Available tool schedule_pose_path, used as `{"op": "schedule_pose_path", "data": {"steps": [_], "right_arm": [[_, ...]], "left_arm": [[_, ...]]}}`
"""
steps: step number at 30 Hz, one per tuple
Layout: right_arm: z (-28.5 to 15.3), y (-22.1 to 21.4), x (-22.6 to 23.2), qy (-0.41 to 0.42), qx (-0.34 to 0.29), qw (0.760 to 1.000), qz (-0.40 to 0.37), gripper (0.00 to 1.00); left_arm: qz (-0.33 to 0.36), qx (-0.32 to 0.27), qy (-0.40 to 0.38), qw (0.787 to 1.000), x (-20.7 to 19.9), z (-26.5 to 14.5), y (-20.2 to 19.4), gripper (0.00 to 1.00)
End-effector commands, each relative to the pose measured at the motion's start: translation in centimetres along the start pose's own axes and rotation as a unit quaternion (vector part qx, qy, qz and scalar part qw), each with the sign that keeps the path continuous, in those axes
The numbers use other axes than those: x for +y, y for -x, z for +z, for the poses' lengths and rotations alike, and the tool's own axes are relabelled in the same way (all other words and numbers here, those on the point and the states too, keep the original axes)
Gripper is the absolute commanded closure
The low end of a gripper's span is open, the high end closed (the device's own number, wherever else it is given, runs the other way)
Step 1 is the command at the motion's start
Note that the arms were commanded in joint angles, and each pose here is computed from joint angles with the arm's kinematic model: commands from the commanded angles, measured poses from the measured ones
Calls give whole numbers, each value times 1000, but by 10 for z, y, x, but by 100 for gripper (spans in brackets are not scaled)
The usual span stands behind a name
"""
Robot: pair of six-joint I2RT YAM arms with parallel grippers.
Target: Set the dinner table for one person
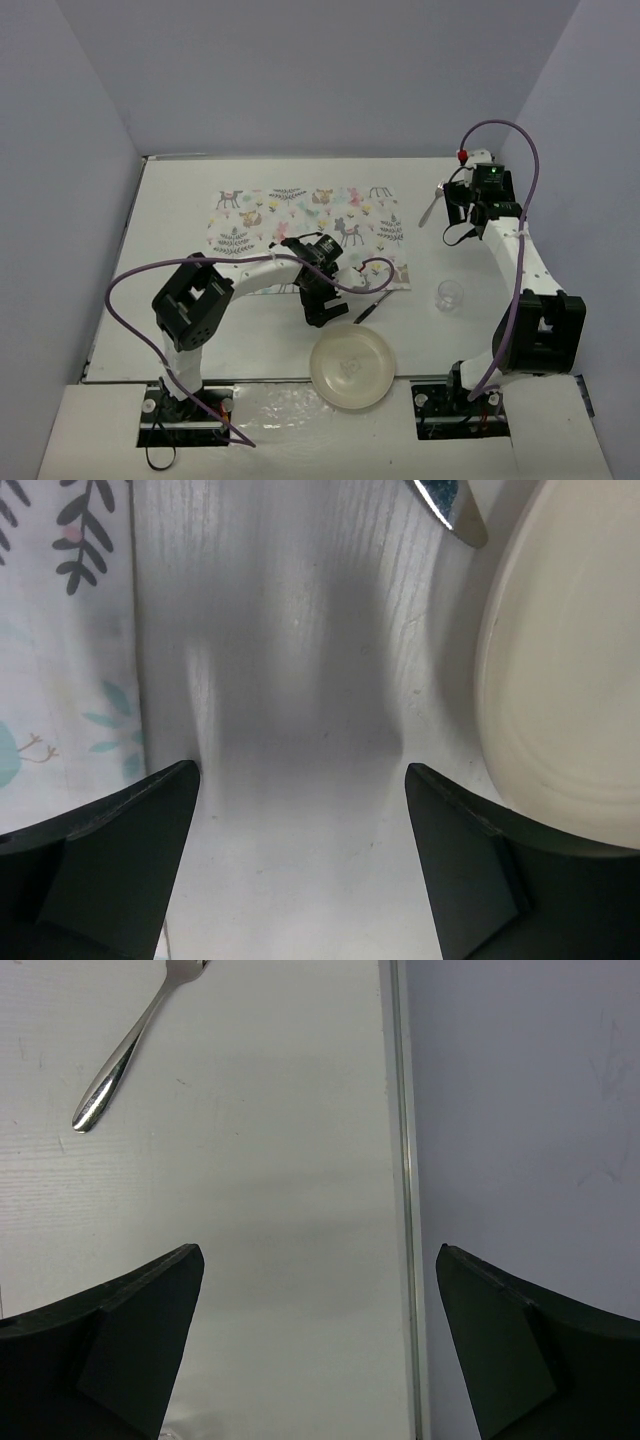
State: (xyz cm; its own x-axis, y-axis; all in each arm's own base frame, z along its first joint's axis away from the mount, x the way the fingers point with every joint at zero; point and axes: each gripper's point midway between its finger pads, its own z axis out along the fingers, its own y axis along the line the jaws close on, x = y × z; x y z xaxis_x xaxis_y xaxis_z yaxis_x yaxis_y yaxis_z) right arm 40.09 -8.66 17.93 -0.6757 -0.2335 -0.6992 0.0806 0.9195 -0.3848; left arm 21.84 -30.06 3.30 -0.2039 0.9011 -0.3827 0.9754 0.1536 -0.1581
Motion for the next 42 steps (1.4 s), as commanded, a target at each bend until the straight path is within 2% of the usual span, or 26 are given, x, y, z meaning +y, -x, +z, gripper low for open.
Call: {"op": "schedule_pose_path", "data": {"steps": [1,8,13,23,31,42], "right_arm": [[-1,21,-7,-16,-34,999,22,0],[-15,19,-8,-11,-48,999,23,0],[-18,14,-9,-16,-46,999,22,0],[-28,16,-26,-51,-58,996,34,0],[-31,19,-38,-72,-66,994,43,0],[-29,12,-36,-71,-64,995,39,0]], "left_arm": [[6,-46,67,997,17,-39,21,18],[16,-76,64,995,9,-70,36,18],[18,-83,-44,995,-35,-72,41,18],[17,-61,-161,985,-75,-46,29,18],[16,-28,-189,981,-89,-15,18,19],[8,-3,-178,984,-80,17,16,23]]}}
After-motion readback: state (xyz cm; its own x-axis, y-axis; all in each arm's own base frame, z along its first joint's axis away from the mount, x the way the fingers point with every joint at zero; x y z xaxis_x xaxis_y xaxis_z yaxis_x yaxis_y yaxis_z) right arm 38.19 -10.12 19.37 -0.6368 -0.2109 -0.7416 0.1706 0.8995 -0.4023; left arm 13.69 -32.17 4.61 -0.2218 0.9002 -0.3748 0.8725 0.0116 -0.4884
